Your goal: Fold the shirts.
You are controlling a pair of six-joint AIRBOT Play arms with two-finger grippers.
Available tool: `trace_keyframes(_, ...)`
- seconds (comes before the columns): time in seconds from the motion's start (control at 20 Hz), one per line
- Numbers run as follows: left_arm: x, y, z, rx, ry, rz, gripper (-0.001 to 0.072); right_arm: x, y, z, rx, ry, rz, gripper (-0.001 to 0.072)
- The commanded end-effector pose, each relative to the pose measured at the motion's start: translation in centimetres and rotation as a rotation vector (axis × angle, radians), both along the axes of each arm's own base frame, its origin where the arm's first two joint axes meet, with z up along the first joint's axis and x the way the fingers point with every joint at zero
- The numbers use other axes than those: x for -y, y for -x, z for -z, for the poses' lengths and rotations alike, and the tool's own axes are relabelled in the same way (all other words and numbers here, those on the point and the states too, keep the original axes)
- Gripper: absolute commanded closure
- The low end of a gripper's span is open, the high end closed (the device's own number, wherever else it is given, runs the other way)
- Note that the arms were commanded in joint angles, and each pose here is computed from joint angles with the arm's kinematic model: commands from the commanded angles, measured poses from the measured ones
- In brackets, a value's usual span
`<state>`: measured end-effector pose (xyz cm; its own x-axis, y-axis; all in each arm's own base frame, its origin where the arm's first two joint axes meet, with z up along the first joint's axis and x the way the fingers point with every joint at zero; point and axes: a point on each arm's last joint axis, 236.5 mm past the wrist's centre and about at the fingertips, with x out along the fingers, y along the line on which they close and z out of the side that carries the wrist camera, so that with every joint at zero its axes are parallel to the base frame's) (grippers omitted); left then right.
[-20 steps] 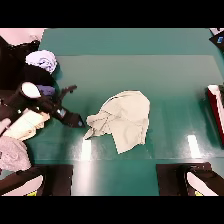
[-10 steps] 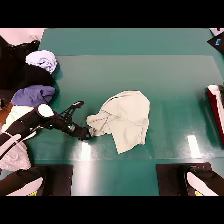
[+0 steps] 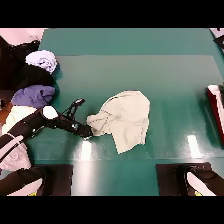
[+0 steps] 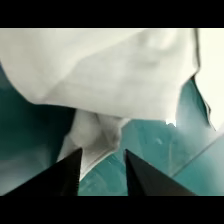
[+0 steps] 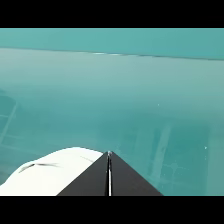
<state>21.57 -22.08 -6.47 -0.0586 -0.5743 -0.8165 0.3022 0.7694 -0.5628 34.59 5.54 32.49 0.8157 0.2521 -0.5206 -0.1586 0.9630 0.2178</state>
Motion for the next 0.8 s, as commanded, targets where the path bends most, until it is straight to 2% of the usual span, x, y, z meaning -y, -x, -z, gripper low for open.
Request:
trace_keyframes(0.0, 0.1, 0.0, -1.7, 0.0, -0.006, 0.066, 0.0295, 0.0, 0.2, 0.1, -0.004, 0.003, -0.001, 0.0693)
trace_keyframes(0.05, -0.2, -0.5, -1.9, 0.023, -0.024, 0.076, 0.0239, 0.0, 0.2, 0.1, -0.008, 0.004, -0.002, 0.0694)
trace_keyframes(0.3, -2.2, -2.0, -0.3, 0.085, -0.125, 0.057, 0.024, 0.0, 0.5, 0.5, -0.025, 0.008, -0.005, 0.0693)
trace_keyframes(0.75, -1.3, 0.2, 1.6, 0.004, -0.062, -0.006, 0.0242, 0.0, 0.5, 0.5, -0.026, 0.007, -0.006, 0.0694)
